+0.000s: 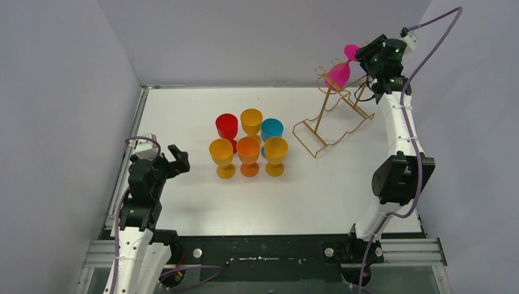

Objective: Take the wine glass off the wine glass rack
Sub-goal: Pick up the wine glass from the wine rack.

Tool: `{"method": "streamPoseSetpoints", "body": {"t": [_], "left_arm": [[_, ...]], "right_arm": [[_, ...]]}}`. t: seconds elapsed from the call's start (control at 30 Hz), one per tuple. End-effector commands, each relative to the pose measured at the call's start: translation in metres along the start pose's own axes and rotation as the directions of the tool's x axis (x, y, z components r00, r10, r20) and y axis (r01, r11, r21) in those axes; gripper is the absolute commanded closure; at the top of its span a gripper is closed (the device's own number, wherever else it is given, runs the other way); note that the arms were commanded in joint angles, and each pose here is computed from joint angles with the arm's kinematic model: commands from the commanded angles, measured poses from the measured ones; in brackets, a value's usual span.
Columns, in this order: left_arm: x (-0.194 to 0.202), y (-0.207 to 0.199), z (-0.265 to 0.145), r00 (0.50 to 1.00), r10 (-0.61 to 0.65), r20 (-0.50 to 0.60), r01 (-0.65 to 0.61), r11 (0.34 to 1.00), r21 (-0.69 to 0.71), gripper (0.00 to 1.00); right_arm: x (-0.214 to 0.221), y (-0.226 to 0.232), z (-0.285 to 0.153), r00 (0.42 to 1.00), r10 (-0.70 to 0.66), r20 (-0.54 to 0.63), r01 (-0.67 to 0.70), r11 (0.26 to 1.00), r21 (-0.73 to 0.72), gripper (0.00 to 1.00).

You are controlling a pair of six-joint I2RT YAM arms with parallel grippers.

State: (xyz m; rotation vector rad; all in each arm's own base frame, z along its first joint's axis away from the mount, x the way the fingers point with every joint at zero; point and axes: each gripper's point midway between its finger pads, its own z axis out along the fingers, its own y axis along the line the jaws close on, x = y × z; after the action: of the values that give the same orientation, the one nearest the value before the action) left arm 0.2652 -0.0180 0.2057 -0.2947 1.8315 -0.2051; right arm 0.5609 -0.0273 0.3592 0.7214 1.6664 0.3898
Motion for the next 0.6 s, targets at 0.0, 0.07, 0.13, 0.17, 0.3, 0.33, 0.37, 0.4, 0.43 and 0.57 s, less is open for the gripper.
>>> {"method": "streamPoseSetpoints", "body": {"t": [0.0,0.07,0.13,0.17,0.3,0.33,0.37,0.4,0.43,0.57], "left_arm": [[-0.014,-0.001,0.0,0.998,0.009,0.056,-0.01,1.0,0.007,0.03],[-0.014,-0.001,0.0,0.998,0.009,0.058,-0.01,1.0,0.008,0.03],[-0.014,-0.001,0.0,0.998,0.009,0.058,-0.01,1.0,0.008,0.03],[-0.014,-0.001,0.0,0.998,0.009,0.059,-0.01,1.0,0.008,0.03],[-0.015,-0.002,-0.001,0.998,0.008,0.06,-0.008,1.0,0.01,0.03],[-0.014,-0.001,-0.001,0.998,0.007,0.06,-0.008,1.0,0.009,0.03],[-0.015,-0.002,-0.001,0.998,0.007,0.061,-0.008,1.0,0.01,0.03],[-0.014,-0.002,0.0,0.998,0.008,0.059,-0.008,1.0,0.01,0.03],[-0.014,-0.002,-0.001,0.998,0.007,0.06,-0.008,1.0,0.01,0.03],[-0.015,-0.002,-0.001,0.998,0.007,0.062,-0.008,1.0,0.012,0.03]], "right_arm": [[-0.02,0.018,-0.01,0.999,0.014,0.033,-0.012,0.998,-0.062,0.59],[-0.02,0.019,-0.011,0.999,0.013,0.032,-0.011,0.998,-0.065,0.59],[-0.021,0.018,-0.012,0.999,0.018,0.034,-0.016,0.998,-0.061,0.61],[-0.021,0.018,-0.012,0.999,0.022,0.031,-0.02,0.998,-0.064,0.61],[-0.022,0.016,-0.015,0.999,0.032,0.037,-0.03,0.998,-0.054,0.67],[-0.022,0.016,-0.016,0.999,0.034,0.039,-0.032,0.998,-0.054,0.68],[-0.022,0.016,-0.017,0.999,0.035,0.038,-0.033,0.998,-0.054,0.68],[-0.022,0.015,-0.018,0.999,0.037,0.038,-0.035,0.998,-0.055,0.65],[-0.022,0.015,-0.019,0.999,0.037,0.037,-0.035,0.998,-0.055,0.61],[-0.023,0.013,-0.021,0.999,0.045,0.028,-0.043,0.998,-0.054,0.6]]}}
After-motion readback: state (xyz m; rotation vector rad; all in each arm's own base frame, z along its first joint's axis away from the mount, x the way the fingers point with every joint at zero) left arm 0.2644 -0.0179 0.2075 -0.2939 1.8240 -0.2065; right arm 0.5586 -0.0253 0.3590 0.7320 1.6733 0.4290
